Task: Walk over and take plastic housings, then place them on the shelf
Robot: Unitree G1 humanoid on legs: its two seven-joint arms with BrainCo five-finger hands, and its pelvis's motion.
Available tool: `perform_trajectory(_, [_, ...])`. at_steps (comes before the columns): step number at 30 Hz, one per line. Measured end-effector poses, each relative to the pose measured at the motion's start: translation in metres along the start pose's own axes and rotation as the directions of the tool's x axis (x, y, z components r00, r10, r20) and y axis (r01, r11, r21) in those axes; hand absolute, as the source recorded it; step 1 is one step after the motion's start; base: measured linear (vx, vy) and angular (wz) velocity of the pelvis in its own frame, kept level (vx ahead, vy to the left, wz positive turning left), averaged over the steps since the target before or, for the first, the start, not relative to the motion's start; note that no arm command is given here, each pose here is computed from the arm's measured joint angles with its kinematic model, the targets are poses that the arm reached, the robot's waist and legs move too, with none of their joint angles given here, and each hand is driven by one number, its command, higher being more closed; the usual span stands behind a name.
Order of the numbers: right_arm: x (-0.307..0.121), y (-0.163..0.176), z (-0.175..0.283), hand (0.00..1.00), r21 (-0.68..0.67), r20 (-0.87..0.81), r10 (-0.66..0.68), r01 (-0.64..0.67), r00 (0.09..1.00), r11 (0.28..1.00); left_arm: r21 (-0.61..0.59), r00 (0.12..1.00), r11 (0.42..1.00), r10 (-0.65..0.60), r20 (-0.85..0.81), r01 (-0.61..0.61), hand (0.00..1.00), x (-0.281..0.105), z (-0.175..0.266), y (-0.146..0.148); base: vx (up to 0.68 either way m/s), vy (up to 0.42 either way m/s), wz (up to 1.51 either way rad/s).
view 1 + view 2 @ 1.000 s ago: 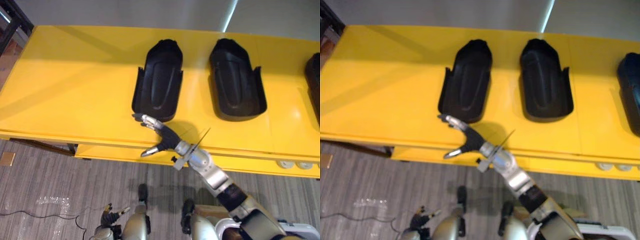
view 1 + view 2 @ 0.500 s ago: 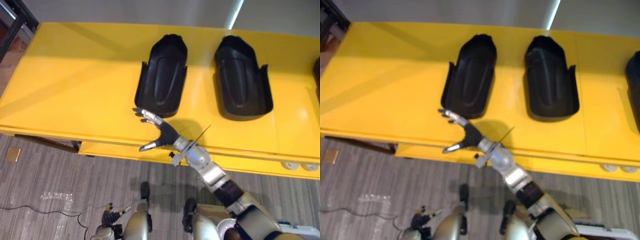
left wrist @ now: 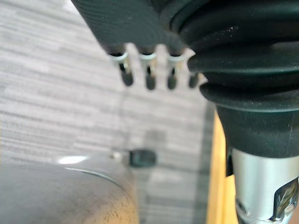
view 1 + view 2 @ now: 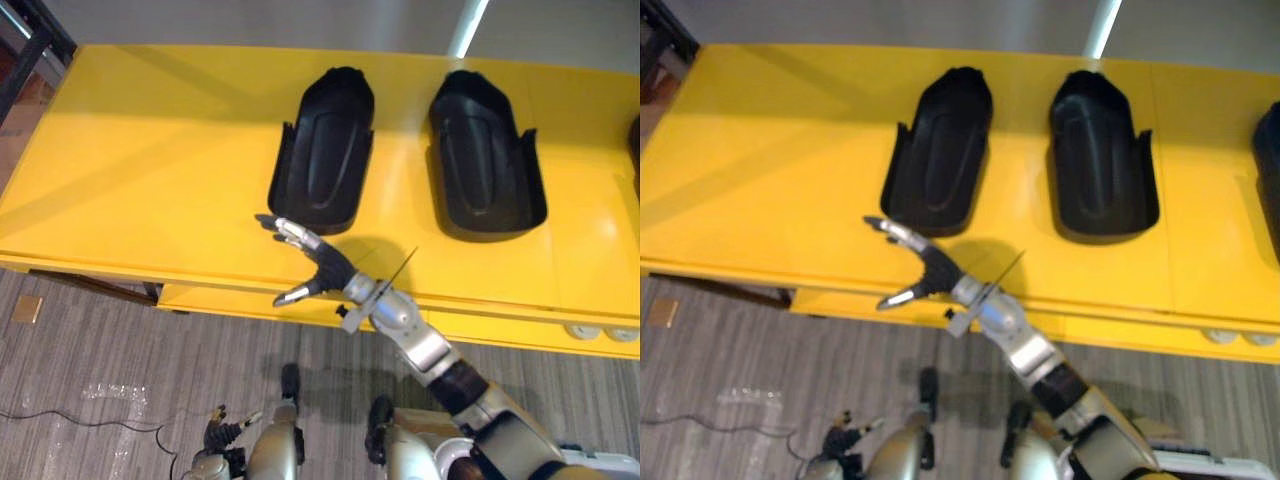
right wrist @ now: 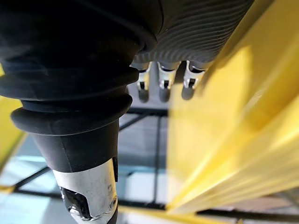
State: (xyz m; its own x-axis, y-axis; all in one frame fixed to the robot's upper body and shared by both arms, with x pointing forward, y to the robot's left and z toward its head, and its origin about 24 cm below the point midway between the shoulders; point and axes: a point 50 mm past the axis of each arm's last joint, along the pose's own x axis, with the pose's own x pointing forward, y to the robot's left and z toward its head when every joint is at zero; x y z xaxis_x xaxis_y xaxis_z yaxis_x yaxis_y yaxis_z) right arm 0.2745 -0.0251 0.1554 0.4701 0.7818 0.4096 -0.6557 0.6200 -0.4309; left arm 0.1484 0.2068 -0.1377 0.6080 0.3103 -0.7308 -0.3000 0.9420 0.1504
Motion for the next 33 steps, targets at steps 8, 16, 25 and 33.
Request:
perform_trajectory(8, [-0.072, -0.046, 0.014, 0.00, 0.179, 0.042, -0.353, 0.341, 0.935, 0.923, -0.038, 0.995, 0.998, 0.038, -0.087, -0.041, 0.00, -0.006, -0.025, 0.014, 0.07, -0.012, -0.16])
perform_trajectory(16, [-0.186, -0.091, 0.040, 0.00, 0.028, 0.048, -0.827, 0.827, 0.560, 0.561, -0.102, 0.973, 0.992, 0.052, -0.226, -0.077, 0.00, -0.024, -0.065, 0.022, 0.02, -0.002, -0.32])
perform_trajectory(25, [-0.321, -0.061, 0.042, 0.00, -0.352, -0.068, -0.995, 0.935, -0.075, -0.046, 0.008, 0.957, 1.000, 0.028, -0.290, -0.027, 0.00, -0.036, -0.087, 0.019, -0.01, 0.006, -0.68])
perform_trajectory(33, [-0.365, -0.010, 0.022, 0.00, -0.547, -0.177, -0.902, 0.802, -0.393, -0.242, 0.019, 0.964, 0.999, -0.024, -0.264, 0.029, 0.00, -0.033, -0.080, 0.002, 0.04, 0.021, -0.96])
